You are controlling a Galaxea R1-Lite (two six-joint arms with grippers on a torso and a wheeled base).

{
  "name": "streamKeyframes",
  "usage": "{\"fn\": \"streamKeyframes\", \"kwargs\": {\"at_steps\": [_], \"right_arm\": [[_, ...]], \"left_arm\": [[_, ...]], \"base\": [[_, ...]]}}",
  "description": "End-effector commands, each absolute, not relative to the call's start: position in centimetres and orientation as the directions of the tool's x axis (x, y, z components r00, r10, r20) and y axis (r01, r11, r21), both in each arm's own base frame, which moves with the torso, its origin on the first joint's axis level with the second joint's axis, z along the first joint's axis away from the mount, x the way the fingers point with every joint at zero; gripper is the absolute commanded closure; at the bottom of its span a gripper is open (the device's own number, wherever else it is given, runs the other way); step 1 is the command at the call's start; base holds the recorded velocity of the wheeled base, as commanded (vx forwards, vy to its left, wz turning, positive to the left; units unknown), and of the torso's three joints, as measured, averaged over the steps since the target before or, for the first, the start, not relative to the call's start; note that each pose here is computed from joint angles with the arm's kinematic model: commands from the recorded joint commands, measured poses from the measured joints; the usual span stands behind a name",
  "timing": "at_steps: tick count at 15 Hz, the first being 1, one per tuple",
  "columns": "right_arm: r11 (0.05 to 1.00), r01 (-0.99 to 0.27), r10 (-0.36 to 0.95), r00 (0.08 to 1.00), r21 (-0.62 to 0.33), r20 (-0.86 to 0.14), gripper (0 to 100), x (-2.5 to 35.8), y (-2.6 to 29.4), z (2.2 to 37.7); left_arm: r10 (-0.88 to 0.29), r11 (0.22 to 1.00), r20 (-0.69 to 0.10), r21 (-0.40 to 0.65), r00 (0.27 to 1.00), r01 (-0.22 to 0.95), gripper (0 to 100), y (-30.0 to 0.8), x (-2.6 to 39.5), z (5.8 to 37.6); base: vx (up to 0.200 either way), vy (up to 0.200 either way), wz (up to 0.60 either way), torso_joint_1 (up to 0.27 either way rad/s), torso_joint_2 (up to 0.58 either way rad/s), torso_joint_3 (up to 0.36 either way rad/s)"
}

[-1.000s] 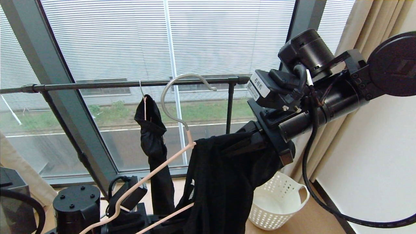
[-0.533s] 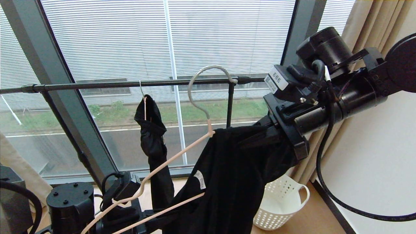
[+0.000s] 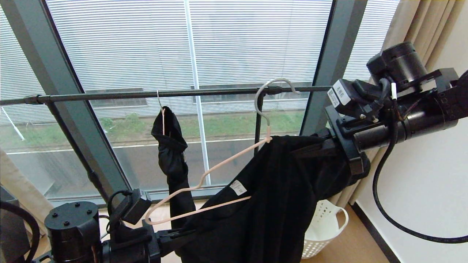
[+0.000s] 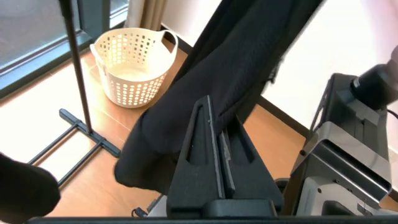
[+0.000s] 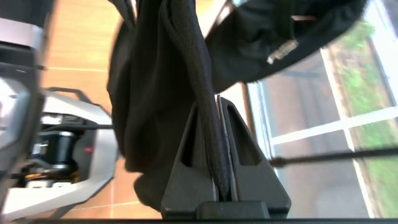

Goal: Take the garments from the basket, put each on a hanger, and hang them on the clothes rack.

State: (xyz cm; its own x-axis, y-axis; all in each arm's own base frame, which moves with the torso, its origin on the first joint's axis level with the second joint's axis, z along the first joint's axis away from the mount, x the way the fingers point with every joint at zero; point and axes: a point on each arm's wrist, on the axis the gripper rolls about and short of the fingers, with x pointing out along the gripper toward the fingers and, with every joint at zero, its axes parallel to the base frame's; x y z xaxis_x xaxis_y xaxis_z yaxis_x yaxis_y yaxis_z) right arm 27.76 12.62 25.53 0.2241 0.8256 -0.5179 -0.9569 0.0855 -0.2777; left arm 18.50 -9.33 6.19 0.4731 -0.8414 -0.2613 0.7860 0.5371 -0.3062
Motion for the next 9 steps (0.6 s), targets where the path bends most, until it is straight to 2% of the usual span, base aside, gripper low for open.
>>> {"fn": "streamKeyframes", "kwargs": {"at_steps": [1,2,3,9], "right_arm": [[0.135,-0.951,0.812,0.268,-0.28,-0.518,100,27.1,10.8,25.0],[0.135,-0.951,0.812,0.268,-0.28,-0.518,100,27.1,10.8,25.0],[0.183,-0.935,0.802,0.321,-0.304,-0.504,100,27.2,9.3,24.2],[0.291,-0.866,0.76,0.467,-0.406,-0.452,100,27.1,6.5,20.6]], "left_arm": [[-0.839,0.541,-0.257,-0.305,0.479,0.784,100,-9.2,18.5,6.3],[-0.839,0.541,-0.257,-0.305,0.479,0.784,100,-9.2,18.5,6.3],[-0.839,0.541,-0.257,-0.303,0.479,0.784,100,-9.2,18.5,6.3],[-0.84,0.54,-0.258,-0.304,0.478,0.785,100,-9.2,18.5,6.3]], "base": [[0.0,0.0,0.0,0.0,0.0,0.0],[0.0,0.0,0.0,0.0,0.0,0.0],[0.0,0.0,0.0,0.0,0.0,0.0],[0.0,0.0,0.0,0.0,0.0,0.0]]}}
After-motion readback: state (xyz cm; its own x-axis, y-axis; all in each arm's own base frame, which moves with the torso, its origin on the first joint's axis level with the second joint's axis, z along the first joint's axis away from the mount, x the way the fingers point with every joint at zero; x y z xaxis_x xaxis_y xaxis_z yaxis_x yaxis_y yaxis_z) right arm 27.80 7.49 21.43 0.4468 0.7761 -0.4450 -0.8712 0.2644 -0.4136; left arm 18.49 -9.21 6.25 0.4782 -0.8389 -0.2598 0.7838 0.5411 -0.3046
